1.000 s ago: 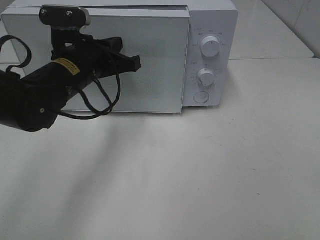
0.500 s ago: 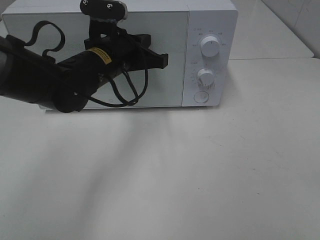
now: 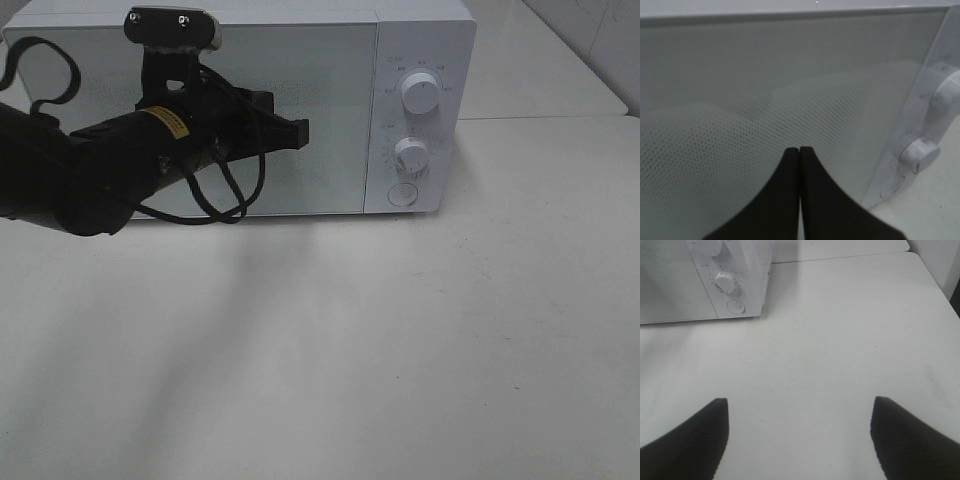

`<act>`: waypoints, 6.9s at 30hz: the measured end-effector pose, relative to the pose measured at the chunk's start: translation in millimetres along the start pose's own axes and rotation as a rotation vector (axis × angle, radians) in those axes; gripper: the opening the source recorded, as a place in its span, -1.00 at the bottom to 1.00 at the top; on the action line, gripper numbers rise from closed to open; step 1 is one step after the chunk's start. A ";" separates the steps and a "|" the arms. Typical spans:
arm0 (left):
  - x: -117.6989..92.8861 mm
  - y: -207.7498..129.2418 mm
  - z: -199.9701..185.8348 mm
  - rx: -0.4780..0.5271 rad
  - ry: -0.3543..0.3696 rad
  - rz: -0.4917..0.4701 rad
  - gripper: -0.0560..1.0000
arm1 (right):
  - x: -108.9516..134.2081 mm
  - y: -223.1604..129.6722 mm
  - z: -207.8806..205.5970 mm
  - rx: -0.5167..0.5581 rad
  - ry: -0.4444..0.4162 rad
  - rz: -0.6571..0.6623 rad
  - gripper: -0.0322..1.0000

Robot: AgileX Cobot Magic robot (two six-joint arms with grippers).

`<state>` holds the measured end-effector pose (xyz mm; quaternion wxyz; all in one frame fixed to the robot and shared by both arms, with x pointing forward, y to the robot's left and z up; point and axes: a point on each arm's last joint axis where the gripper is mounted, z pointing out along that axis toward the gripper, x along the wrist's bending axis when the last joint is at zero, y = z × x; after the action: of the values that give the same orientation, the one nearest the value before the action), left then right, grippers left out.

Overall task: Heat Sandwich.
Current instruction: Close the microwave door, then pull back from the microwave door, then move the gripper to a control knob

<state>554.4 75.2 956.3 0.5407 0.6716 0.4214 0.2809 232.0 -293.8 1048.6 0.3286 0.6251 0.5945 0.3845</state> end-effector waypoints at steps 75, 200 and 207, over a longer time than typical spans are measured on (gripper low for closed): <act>54.1 16.2 -352.9 0.622 0.399 -0.263 0.94 | 0.3 0.0 0.0 0.000 0.004 0.002 0.54; 24.8 -3.0 -403.0 0.178 0.411 -0.126 0.94 | -10.3 70.8 178.4 -0.250 -0.045 0.039 0.54; 24.8 -3.0 -403.0 0.178 0.411 -0.126 0.94 | -16.4 48.4 197.4 -0.281 -0.076 0.078 0.54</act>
<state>230.0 294.3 1055.2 0.3985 0.6179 0.5869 0.3391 427.9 -304.8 992.8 0.4198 0.6096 0.4974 0.4525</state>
